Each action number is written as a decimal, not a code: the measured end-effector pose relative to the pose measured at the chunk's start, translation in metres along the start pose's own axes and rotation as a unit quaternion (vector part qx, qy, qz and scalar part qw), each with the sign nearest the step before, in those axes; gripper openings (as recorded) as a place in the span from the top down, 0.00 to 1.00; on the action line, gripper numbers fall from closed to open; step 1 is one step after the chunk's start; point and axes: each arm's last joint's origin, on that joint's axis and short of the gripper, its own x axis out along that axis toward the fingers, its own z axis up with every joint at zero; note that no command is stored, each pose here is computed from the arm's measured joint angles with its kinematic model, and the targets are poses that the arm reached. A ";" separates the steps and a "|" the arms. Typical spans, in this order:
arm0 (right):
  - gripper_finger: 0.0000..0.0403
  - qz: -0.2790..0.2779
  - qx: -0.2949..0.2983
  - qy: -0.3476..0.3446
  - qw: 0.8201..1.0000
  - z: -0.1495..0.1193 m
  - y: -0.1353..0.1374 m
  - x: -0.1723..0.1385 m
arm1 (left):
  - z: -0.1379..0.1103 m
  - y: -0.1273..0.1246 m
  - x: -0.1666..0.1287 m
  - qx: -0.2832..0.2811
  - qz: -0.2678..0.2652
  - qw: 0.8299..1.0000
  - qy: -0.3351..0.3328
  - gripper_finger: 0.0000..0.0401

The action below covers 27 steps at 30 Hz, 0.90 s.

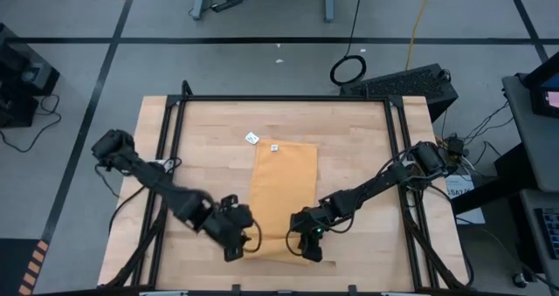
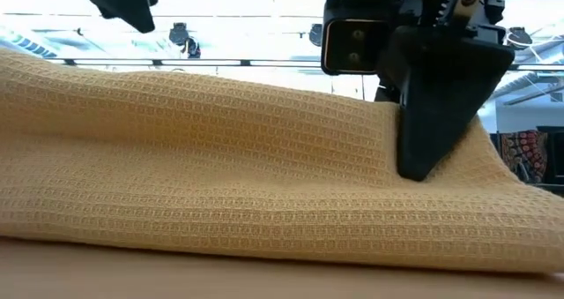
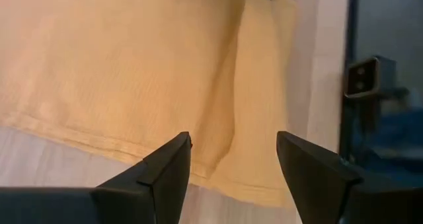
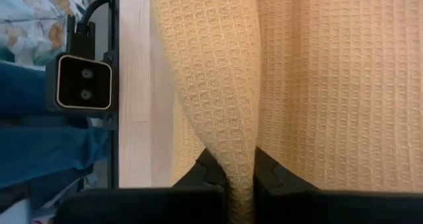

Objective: Roll towel into tight, uniform cylinder
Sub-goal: Roll the orange towel

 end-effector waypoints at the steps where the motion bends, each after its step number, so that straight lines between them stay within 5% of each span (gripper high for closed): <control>1: 0.99 0.000 0.006 0.000 1.000 0.000 0.000 0.000 | -0.005 -0.005 0.001 -0.002 0.012 1.000 -0.009 0.43; 10: 0.99 0.015 0.039 0.008 0.999 0.000 0.001 0.000 | -0.048 -0.048 0.009 -0.044 0.043 0.994 -0.089 0.43; 15: 0.99 0.017 0.033 0.008 0.999 0.000 0.002 0.000 | -0.066 -0.075 0.026 0.109 0.034 0.985 -0.133 0.43; 20: 0.99 0.023 0.032 0.013 0.999 0.000 0.002 0.000 | -0.083 -0.092 0.061 0.252 0.030 0.958 -0.136 0.43; 27: 0.99 0.024 0.043 0.015 0.999 0.000 0.002 0.000 | -0.082 -0.078 0.089 0.286 0.076 0.950 -0.099 0.43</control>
